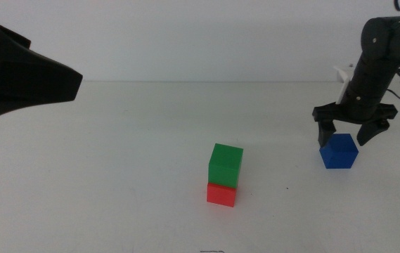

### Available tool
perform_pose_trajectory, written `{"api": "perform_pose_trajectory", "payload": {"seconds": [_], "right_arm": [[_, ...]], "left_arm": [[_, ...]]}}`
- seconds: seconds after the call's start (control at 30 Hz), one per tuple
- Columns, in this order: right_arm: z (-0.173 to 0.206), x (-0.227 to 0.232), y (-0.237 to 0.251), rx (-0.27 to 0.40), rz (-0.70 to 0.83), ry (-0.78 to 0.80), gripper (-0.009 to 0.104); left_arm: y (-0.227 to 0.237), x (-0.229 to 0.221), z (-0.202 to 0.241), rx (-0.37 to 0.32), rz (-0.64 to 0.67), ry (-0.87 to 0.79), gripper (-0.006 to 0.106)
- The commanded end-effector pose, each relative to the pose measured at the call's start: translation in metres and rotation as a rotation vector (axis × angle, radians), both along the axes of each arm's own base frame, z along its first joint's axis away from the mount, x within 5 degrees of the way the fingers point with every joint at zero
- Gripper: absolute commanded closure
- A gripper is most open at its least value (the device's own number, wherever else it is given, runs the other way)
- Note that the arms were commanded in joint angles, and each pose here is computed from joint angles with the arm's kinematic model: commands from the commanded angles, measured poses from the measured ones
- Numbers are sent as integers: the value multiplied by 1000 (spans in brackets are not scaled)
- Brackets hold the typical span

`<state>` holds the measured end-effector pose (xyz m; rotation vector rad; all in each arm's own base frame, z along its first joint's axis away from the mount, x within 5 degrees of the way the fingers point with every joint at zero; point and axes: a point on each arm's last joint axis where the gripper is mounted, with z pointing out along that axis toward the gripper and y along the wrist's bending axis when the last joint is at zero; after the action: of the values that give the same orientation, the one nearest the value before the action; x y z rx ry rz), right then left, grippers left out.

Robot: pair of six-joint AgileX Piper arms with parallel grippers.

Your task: Stack red cubes first, then green, then blue cubes in a specific spot.

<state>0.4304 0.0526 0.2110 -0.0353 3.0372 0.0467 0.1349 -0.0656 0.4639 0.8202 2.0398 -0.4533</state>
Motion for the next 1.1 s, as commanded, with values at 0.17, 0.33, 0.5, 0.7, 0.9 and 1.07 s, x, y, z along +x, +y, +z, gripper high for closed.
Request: {"api": "perform_pose_trajectory", "payload": {"seconds": [0.17,0.33,0.5,0.7,0.9,1.07], "right_arm": [[21,4,4,-1,13,-96,1],[10,7,4,-12,15,-72,1],[-2,9,4,-15,16,-46,4],[2,8,4,-9,-22,-53,48],[36,-14,5,-9,0,-67,96],[109,-68,20,28,-7,-146,96]], "left_arm": [[-2,-2,12,-64,8,-58,9],[-2,-2,12,-64,8,-58,9],[-2,-2,12,-64,8,-58,9],[-2,-2,12,-64,8,-58,9],[-2,-2,12,-64,8,-58,9],[-2,-2,12,-64,8,-58,9]]}}
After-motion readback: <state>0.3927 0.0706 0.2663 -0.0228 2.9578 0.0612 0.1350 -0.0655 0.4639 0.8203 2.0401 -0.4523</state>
